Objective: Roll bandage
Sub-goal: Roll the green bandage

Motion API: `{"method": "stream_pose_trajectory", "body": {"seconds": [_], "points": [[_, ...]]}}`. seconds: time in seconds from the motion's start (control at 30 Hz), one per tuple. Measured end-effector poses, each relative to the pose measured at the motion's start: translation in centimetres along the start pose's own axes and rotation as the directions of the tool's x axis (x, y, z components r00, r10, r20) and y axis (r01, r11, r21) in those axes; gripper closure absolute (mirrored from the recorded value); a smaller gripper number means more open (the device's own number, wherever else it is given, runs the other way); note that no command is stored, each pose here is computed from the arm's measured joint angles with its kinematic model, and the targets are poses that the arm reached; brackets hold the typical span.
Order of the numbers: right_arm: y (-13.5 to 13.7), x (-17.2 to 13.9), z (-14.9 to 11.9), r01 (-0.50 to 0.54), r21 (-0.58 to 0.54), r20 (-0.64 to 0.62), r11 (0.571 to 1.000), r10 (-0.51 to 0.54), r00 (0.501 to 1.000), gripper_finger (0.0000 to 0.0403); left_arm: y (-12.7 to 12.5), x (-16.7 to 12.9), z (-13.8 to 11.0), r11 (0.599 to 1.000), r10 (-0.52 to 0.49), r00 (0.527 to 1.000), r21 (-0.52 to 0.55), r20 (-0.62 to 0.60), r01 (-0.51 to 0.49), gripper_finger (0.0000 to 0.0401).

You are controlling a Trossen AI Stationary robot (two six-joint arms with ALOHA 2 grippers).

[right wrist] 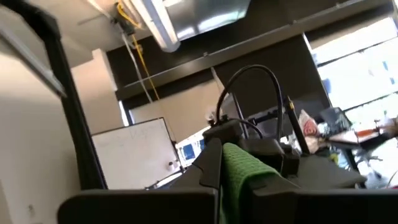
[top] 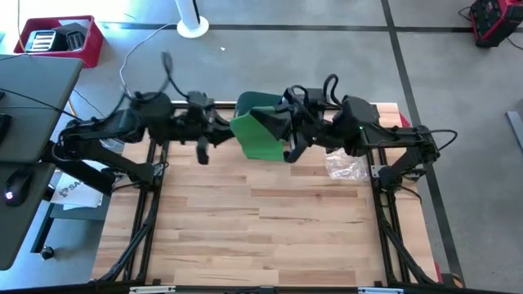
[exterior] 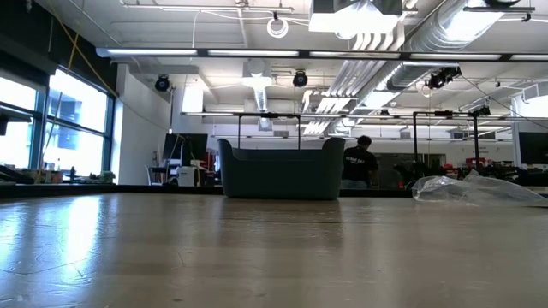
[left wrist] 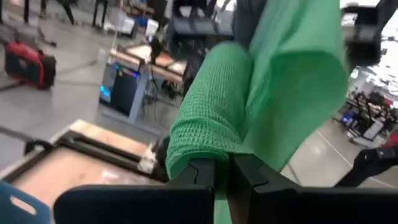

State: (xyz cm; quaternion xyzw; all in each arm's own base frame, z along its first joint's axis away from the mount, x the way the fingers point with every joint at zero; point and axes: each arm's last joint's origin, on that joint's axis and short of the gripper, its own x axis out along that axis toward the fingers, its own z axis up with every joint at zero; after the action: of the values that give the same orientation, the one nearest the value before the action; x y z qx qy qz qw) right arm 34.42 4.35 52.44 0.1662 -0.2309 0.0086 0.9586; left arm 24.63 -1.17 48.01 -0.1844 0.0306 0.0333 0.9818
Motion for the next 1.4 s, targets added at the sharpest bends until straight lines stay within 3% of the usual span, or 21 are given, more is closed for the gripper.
{"method": "stream_pose_trajectory", "body": {"seconds": [0.2,0.4,0.5,0.63,0.7,0.8,0.9,1.0,1.1,1.27,1.4], "points": [[-1.5,0.2,0.3,0.049,0.056,0.005,0.997,-0.049,0.999,0.0403,-0.4,2.3,-1.9,0.999,0.01,0.995,-0.052,-0.101,-0.015,0.0396],[-2.6,-0.7,1.1,0.215,0.061,-0.052,0.975,-0.212,0.976,0.04,-0.6,2.8,-2.7,0.999,0.012,0.99,-0.048,-0.141,-0.019,0.0396],[-3.1,-1.2,1.5,0.256,0.082,-0.097,0.963,-0.248,0.964,0.0377,-0.8,2.8,-3.2,0.997,-0.019,0.984,-0.079,-0.175,0.005,0.0396],[-4.1,-1.6,0.8,0.321,0.087,-0.197,0.943,-0.3,0.933,0.0313,-0.9,3.4,-5.4,0.989,-0.054,0.965,-0.145,-0.259,0.016,0.0396],[-4.7,-1.9,0.1,0.38,0.072,-0.266,0.922,-0.349,0.898,0.028,-0.8,3.7,-6.5,0.982,-0.076,0.954,-0.187,-0.288,0.022,0.0396],[-5.6,-2.8,-0.9,0.533,0.042,-0.357,0.845,-0.486,0.798,0.0246,-1.0,4.1,-7.4,0.966,-0.139,0.942,-0.252,-0.307,0.06,0.0396],[-6.4,-4.0,-2.0,0.656,-0.015,-0.441,0.754,-0.594,0.673,0.0235,-1.0,4.3,-8.0,0.951,-0.164,0.933,-0.301,-0.319,0.064,0.0396],[-6.8,-4.8,-2.6,0.703,-0.071,-0.498,0.708,-0.636,0.59,0.0235,-0.8,4.2,-8.5,0.942,-0.168,0.929,-0.331,-0.331,0.052,0.0396],[-6.6,-4.8,-2.7,0.67,-0.071,-0.53,0.739,-0.597,0.602,0.0235,-0.4,4.3,-9.5,0.943,-0.133,0.917,-0.334,-0.377,-0.001,0.0396],[-5.6,-4.2,-2.4,0.494,0.024,-0.607,0.869,-0.379,0.698,0.0237,0.2,3.6,-9.7,0.96,0.01,0.92,-0.254,-0.391,-0.119,0.0396],[-4.3,-4.5,-3.1,0.405,0.119,-0.702,0.907,-0.211,0.68,0.0264,0.2,2.1,-8.4,0.966,0.063,0.945,-0.218,-0.32,-0.138,0.0396]]}}
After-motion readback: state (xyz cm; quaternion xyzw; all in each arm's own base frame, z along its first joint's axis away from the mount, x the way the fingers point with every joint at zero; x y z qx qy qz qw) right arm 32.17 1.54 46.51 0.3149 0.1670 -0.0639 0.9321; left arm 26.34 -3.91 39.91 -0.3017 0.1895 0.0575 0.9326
